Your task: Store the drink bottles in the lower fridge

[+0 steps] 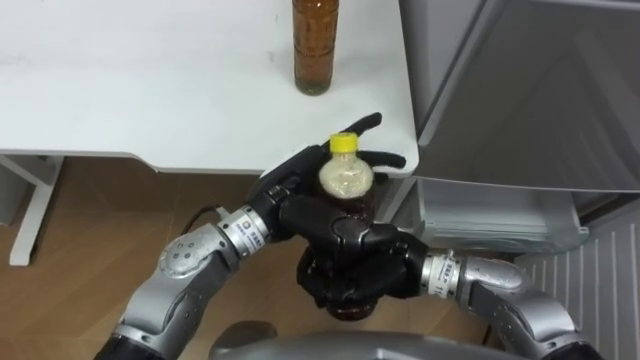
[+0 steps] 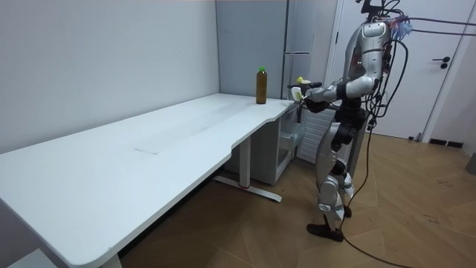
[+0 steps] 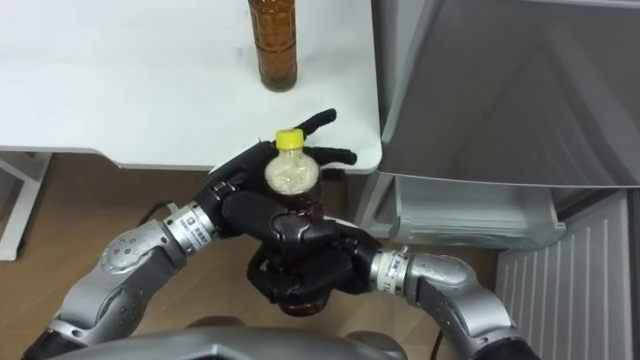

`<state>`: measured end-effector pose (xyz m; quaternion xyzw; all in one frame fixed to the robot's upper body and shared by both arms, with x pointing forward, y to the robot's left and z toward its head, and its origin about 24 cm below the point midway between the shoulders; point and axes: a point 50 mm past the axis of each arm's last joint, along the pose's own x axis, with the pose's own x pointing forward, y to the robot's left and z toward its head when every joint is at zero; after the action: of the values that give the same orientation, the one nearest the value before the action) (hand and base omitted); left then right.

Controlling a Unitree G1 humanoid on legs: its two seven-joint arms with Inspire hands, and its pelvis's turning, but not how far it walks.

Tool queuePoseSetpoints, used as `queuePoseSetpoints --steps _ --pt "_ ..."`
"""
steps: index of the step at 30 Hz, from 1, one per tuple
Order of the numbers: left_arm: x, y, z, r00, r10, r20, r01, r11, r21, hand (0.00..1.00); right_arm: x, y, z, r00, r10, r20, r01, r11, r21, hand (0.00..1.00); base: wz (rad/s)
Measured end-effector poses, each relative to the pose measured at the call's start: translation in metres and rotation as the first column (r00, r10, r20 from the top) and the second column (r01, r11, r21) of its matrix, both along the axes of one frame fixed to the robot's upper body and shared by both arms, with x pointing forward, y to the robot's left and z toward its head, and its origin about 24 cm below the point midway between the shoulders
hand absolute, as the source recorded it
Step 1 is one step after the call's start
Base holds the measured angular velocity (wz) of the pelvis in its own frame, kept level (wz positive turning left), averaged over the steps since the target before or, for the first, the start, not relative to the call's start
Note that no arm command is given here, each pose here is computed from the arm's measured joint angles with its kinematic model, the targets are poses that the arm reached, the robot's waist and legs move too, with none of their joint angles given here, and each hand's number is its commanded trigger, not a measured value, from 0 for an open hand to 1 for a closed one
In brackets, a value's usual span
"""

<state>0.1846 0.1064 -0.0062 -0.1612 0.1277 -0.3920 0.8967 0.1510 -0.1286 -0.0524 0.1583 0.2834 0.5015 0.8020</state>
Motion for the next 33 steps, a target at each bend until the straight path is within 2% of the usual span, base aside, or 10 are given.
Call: queuePoseSetpoints --steps 8,12,17,20,22,24,29,33 --pt "0.003 0.0 0.008 0.999 0.005 0.036 -0.005 1.0 -0.008 0.0 0.001 0.001 0.002 1.0 -0.014 0.003 0.014 1.0 0.024 1.0 0.0" --pt "0.007 0.002 0.025 0.994 0.027 0.104 -0.025 0.999 -0.026 0.0 0.002 0.005 0.004 0.999 -0.035 -0.006 0.036 0.996 0.087 1.0 0.0" --pt "0.012 0.004 0.042 0.983 0.054 0.177 -0.047 0.998 -0.046 0.0 -0.001 0.008 0.004 0.999 -0.054 -0.003 0.054 0.993 0.109 1.0 0.02" --pt "0.014 0.007 0.067 0.958 0.081 0.274 -0.055 0.993 -0.102 0.0 -0.007 0.004 0.0 0.998 -0.058 -0.025 0.061 0.994 0.096 1.0 0.0" --pt "0.015 0.011 0.087 0.932 0.133 0.339 -0.065 0.977 -0.203 0.0 -0.01 0.002 -0.001 0.998 -0.055 -0.03 0.058 0.995 0.082 1.0 0.0" --pt "0.015 0.012 0.094 0.922 0.159 0.353 -0.067 0.964 -0.259 0.0 -0.011 0.0 -0.002 0.998 -0.057 -0.035 0.06 0.995 0.075 1.0 0.0" --pt "0.014 0.014 0.108 0.899 0.183 0.397 -0.065 0.954 -0.293 0.0 -0.013 -0.002 -0.004 0.998 -0.058 -0.036 0.06 0.997 0.053 1.0 0.0" --pt "0.011 0.02 0.128 0.847 0.23 0.479 -0.071 0.942 -0.328 0.0 -0.019 -0.005 -0.007 0.998 -0.049 -0.035 0.05 0.999 0.009 1.0 0.06"
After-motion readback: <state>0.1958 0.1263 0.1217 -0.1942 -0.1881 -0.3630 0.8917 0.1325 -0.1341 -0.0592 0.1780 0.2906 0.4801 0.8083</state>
